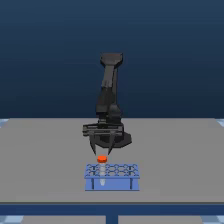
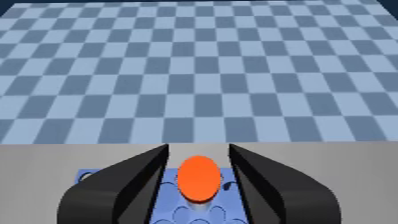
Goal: Pick up the centrifuge tube on the rack
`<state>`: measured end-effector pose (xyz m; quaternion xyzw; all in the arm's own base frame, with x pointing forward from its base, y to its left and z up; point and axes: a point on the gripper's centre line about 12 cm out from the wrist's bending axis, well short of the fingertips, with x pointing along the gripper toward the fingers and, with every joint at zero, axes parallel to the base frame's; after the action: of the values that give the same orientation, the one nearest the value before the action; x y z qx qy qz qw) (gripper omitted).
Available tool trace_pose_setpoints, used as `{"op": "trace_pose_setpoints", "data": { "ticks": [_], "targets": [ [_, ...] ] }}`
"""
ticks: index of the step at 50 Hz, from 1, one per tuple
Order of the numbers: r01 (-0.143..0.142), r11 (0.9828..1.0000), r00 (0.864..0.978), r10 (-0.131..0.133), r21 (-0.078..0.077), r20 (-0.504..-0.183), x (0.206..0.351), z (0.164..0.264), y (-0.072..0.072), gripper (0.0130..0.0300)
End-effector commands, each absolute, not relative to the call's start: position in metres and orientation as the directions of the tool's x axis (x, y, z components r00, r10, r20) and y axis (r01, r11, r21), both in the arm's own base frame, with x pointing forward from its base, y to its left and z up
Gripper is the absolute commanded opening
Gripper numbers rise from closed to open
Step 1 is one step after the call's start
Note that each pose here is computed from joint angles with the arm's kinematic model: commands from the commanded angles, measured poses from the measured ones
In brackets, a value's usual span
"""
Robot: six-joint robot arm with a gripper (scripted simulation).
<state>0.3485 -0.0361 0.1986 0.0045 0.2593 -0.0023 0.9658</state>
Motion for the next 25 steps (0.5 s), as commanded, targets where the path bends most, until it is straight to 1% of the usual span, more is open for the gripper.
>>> {"op": "trace_pose_setpoints", "data": {
  "ticks": [1, 15, 18, 20, 23, 25],
  "targets": [
    [0.001, 1.0000, 0.866, -0.001, 0.000, -0.499, 0.349, 0.1971, -0.036, 0.0300],
    [0.000, 1.0000, 0.866, 0.000, 0.000, -0.500, 0.349, 0.1919, -0.036, 0.0300],
    [0.000, 1.0000, 0.866, 0.000, 0.000, -0.500, 0.349, 0.1892, -0.036, 0.0300],
    [0.000, 1.0000, 0.866, 0.000, 0.000, -0.500, 0.349, 0.1892, -0.036, 0.0300],
    [0.000, 1.0000, 0.866, 0.000, 0.000, -0.500, 0.349, 0.1855, -0.036, 0.0300],
    [0.000, 1.0000, 0.866, 0.000, 0.000, -0.500, 0.349, 0.1855, -0.036, 0.0300]
  ]
}}
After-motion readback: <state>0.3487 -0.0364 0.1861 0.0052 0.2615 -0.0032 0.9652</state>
